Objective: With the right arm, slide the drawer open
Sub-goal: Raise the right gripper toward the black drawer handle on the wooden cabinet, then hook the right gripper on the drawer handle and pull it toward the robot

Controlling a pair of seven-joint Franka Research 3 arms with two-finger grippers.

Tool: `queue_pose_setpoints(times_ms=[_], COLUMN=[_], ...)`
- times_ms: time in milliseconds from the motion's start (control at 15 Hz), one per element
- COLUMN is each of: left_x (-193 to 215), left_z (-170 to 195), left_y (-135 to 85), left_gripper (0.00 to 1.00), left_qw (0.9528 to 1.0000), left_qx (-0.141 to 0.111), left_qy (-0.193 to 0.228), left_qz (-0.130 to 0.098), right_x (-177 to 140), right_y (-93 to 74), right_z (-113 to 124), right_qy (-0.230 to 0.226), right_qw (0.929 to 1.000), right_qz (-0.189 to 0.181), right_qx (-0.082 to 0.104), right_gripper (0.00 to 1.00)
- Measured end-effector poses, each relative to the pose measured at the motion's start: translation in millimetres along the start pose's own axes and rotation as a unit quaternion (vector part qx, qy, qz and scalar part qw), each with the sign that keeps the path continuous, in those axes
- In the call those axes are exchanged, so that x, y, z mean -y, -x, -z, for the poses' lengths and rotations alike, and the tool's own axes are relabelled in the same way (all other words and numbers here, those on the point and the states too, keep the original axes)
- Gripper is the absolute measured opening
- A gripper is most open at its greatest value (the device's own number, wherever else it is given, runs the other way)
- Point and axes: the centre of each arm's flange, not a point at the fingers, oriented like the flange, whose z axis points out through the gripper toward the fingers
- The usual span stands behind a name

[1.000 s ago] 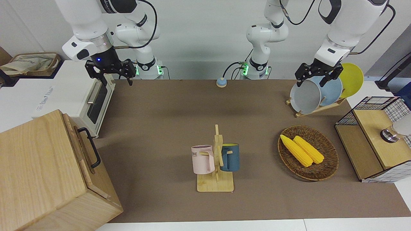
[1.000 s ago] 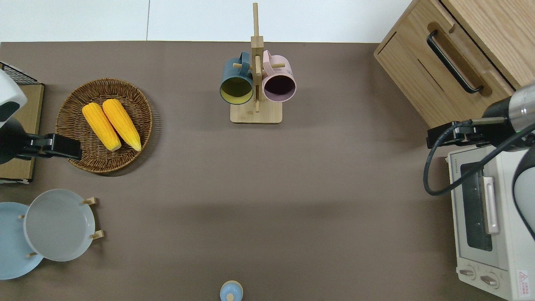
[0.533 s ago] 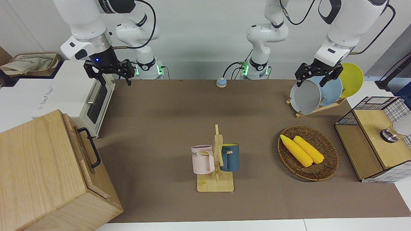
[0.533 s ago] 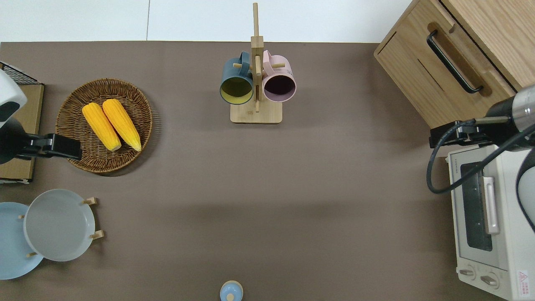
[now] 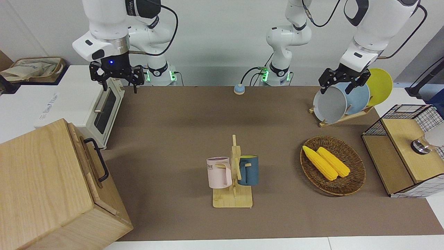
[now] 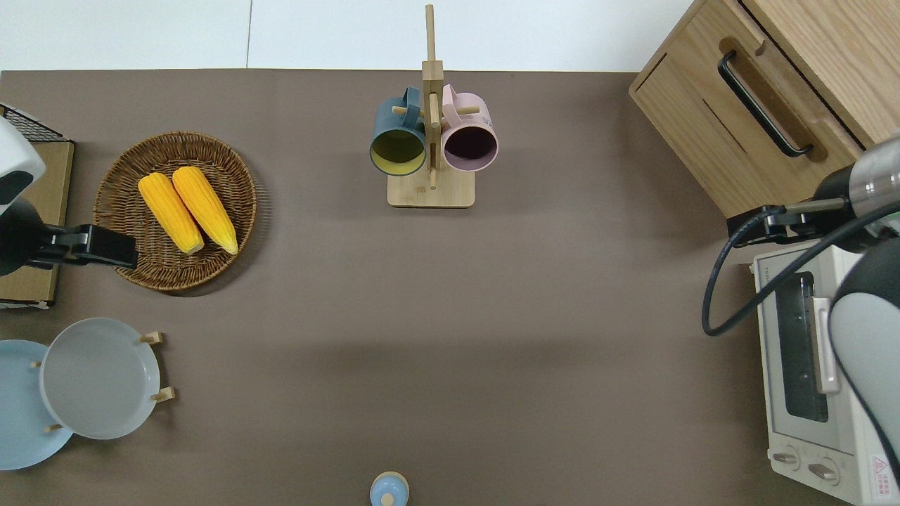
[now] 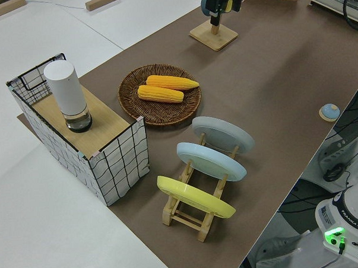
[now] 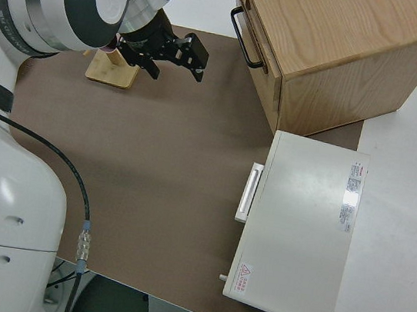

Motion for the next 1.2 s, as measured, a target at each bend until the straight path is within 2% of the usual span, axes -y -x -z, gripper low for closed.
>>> queue_pose_setpoints(times_ms=[200, 400, 600, 733, 867, 1067, 1200], left_x=[0.0, 0.0, 0.0, 0.0, 0.0, 0.0, 0.0], left_z=[0.0, 0.0, 0.0, 0.0, 0.0, 0.0, 0.0], left_y=[0.0, 0.0, 0.0, 0.0, 0.0, 0.0, 0.0], left_gripper=[1.00, 1.00, 1.00, 1.00, 1.00, 1.00, 1.00], left_qw=[1.0000, 1.0000, 1.0000, 1.0000, 1.0000, 1.0000, 1.0000], left_qx=[0.000, 0.000, 0.000, 0.000, 0.000, 0.000, 0.000], left_qy=[0.000, 0.000, 0.000, 0.000, 0.000, 0.000, 0.000], left_qz=[0.000, 0.000, 0.000, 0.000, 0.000, 0.000, 0.000], right_x=[25.9, 34.3, 46.8, 64.3, 76.9, 90.5, 98.2], right_y=[-7.0, -16.6, -31.5, -43.7, -52.7, -66.1, -77.1], right_z=[-0.4, -1.5, -3.7, -10.0, -19.2, -39.5, -56.2], right_qy=[0.094, 0.146, 0.206, 0.255, 0.297, 0.350, 0.387], right_qw=[0.9949, 0.9875, 0.9729, 0.9567, 0.9400, 0.9156, 0.8951], right_qz=[0.035, 0.050, 0.085, 0.115, 0.139, 0.170, 0.193], right_qx=[-0.010, -0.030, -0.060, -0.082, -0.094, -0.102, -0.109], right_gripper=[0.99, 0.99, 0.99, 0.99, 0.99, 0.99, 0.99])
